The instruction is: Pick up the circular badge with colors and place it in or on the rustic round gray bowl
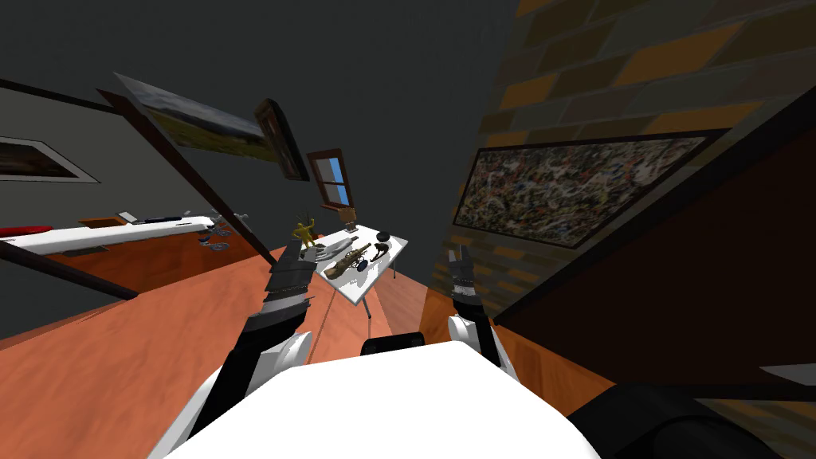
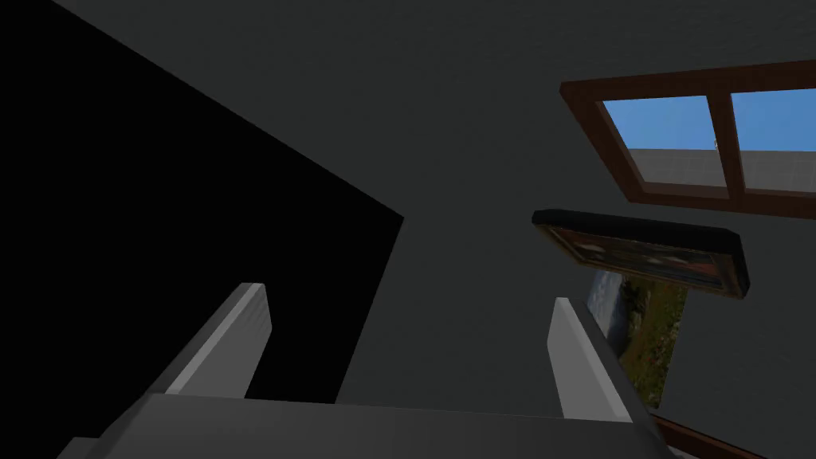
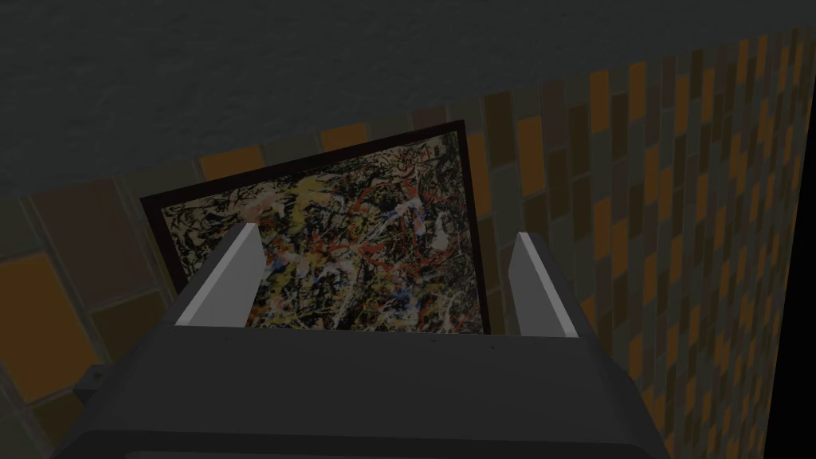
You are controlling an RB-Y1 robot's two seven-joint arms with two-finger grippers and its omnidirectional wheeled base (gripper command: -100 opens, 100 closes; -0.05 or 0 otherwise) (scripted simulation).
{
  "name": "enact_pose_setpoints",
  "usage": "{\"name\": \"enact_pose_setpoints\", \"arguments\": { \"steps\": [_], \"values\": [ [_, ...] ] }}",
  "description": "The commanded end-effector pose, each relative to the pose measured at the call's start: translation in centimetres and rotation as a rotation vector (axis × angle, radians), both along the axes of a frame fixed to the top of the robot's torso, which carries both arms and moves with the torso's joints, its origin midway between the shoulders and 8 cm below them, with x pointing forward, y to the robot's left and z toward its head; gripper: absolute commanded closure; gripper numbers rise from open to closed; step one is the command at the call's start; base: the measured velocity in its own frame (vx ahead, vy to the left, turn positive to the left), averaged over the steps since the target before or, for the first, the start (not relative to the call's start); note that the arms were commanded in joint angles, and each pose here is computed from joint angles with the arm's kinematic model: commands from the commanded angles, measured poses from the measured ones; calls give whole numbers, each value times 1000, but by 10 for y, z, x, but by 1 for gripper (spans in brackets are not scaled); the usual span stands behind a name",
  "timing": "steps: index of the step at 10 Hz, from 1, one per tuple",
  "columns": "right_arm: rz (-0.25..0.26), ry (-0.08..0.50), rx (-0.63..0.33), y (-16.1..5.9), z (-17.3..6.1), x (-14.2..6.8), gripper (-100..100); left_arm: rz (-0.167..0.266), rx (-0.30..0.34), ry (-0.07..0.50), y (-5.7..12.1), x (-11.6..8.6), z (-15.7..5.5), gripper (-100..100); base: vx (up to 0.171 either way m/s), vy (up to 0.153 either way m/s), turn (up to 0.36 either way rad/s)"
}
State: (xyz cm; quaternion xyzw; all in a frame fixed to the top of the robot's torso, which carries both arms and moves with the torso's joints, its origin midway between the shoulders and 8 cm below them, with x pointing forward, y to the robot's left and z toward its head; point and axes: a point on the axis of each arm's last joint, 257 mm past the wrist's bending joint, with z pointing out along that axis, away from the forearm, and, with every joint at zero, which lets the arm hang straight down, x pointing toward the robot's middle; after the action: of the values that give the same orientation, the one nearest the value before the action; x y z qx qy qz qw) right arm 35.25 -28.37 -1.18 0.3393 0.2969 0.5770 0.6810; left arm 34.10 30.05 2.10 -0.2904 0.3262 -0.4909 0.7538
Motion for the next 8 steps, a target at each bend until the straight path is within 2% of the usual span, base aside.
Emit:
{"name": "enact_pose_setpoints", "arguments": {
  "steps": [1, 4, 8],
  "values": [
    [0, 0, 0, 0, 0, 0, 0, -18, 21, 16, -4, 3, -5, -100, -2, -2, -36],
    [0, 0, 0, 0, 0, 0, 0, -69, 73, 74, -16, 14, -23, -100, -7, -1, -59],
    [0, 0, 0, 0, 0, 0, 0, -153, 158, 197, -35, 30, -67, -100, -11, -1, -88]
  ]
}}
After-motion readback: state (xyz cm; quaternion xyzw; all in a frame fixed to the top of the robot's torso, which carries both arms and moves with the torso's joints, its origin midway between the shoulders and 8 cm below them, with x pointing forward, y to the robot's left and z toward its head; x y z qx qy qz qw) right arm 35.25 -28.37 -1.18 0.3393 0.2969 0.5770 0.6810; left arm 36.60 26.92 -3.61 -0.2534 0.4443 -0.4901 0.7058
